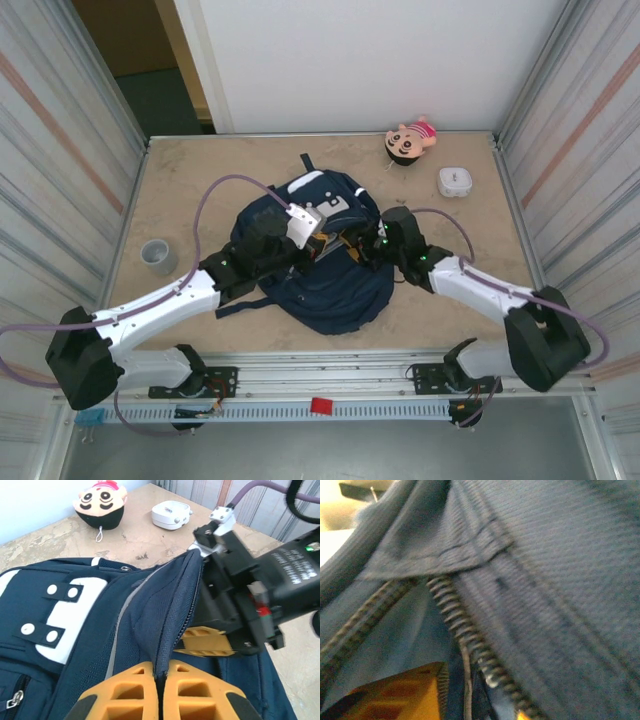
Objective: Pack books, pencil case, and school supplies into a backpack
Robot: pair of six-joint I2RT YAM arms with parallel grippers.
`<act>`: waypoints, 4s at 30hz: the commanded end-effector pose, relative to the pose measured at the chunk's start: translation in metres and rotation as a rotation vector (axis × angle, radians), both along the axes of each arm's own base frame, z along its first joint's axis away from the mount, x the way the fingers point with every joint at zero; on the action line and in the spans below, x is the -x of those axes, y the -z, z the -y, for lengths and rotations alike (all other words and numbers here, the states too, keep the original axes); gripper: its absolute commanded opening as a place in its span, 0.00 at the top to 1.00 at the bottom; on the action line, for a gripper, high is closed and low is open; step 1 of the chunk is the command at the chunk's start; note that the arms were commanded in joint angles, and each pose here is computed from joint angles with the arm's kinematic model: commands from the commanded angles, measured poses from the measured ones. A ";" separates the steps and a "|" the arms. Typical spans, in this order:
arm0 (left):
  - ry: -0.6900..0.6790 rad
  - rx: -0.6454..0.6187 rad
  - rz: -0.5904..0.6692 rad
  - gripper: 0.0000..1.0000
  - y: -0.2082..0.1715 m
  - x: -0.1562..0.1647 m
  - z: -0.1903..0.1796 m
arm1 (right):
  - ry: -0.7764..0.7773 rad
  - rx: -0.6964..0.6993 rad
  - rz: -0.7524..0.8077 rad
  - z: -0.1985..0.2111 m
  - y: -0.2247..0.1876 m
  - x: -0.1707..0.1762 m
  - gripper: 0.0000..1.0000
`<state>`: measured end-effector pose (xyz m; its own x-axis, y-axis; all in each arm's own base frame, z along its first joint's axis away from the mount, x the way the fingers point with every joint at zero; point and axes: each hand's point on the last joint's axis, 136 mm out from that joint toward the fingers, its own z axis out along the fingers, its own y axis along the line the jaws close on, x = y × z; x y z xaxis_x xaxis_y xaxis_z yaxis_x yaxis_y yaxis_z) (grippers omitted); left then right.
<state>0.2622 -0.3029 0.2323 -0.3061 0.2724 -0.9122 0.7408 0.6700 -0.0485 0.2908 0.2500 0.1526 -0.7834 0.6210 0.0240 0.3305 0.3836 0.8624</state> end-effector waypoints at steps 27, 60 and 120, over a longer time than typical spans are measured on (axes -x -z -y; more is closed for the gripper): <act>0.310 -0.449 0.001 0.23 0.122 0.069 -0.091 | -0.170 -0.007 0.027 0.028 -0.016 0.079 0.44; 0.391 -0.265 -0.088 1.00 0.105 0.082 -0.050 | -0.144 0.009 0.006 0.007 0.002 0.073 0.54; 0.417 -0.578 0.368 0.22 0.076 0.048 -0.051 | -0.560 -0.020 0.096 -0.036 -0.038 0.053 1.00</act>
